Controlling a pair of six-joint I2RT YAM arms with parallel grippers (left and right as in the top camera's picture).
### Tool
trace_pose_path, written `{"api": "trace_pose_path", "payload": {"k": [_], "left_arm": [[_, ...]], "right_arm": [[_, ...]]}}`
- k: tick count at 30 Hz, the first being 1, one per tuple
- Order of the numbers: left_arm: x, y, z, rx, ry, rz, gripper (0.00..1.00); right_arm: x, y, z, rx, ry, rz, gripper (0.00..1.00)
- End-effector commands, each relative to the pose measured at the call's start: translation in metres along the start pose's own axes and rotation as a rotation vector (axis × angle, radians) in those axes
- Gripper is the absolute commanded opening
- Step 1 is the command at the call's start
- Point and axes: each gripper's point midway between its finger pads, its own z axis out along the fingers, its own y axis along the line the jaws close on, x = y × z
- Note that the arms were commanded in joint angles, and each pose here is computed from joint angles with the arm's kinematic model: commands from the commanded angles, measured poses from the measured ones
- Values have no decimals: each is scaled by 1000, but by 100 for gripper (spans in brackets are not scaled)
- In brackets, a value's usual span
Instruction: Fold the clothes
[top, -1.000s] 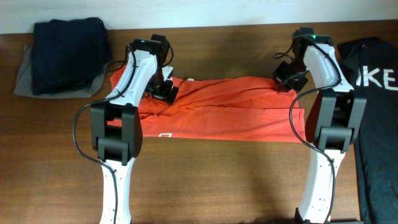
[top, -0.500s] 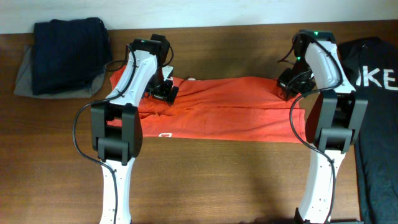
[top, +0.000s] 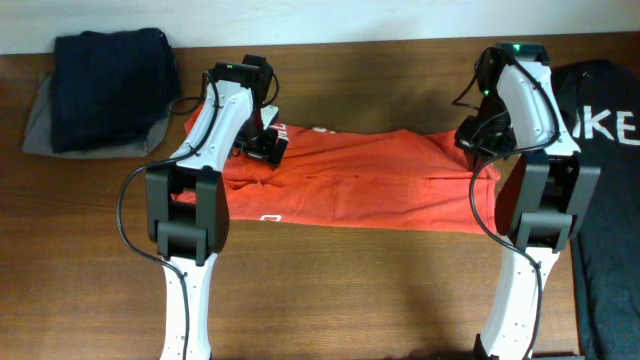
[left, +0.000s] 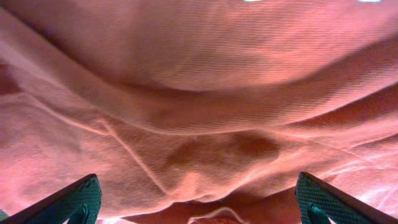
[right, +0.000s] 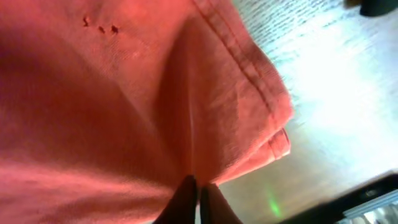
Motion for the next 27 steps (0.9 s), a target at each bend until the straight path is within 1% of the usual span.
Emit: {"api": "trace_pose_path", "payload": {"k": [1, 3, 4, 10, 11, 12, 14, 15, 17, 19, 20, 21, 23, 24, 27], "left_arm": [[-6, -2, -21, 9, -57, -10, 99], [-5, -1, -20, 3, -52, -10, 99], [-4, 0, -20, 2, -47, -10, 99], [1, 10, -25, -41, -35, -30, 99], [0, 12, -29, -51, -45, -30, 99], [-1, 13, -35, -56, -61, -31, 98], [-8, 15, -51, -58, -113, -36, 90], [-12, 15, -62, -58, -147, -39, 89], [-18, 12, -78, -35, -201, -39, 89], [-22, -1, -88, 42, -235, -25, 76], [-23, -11, -90, 95, -244, 0, 67], [-24, -23, -91, 153, -251, 28, 58], [-25, -36, -89, 228, -250, 41, 37], [-25, -41, -86, 247, -245, 44, 30], [-22, -42, -71, 254, -200, 40, 15]], "right_arm": [[-1, -10, -16, 27, -51, -68, 40], [2, -12, -16, 34, -39, -92, 68], [4, -13, -16, 39, -31, -98, 76], [3, -14, -16, 38, -32, -100, 75], [2, -12, -16, 32, -34, -122, 75], [1, -10, -16, 20, -37, -155, 72], [1, 4, -17, -47, -39, -264, 68], [1, 12, -17, -87, -38, -311, 64], [2, 30, -19, -184, -46, -410, 45], [-1, 39, -21, -211, -71, -455, 35], [-4, 41, -21, -215, -85, -465, 30], [-5, 44, -21, -218, -97, -480, 22], [-9, 49, -19, -221, -112, -489, 11], [-9, 52, -17, -221, -113, -493, 4], [-8, 59, -9, -213, -101, -507, 4]]}}
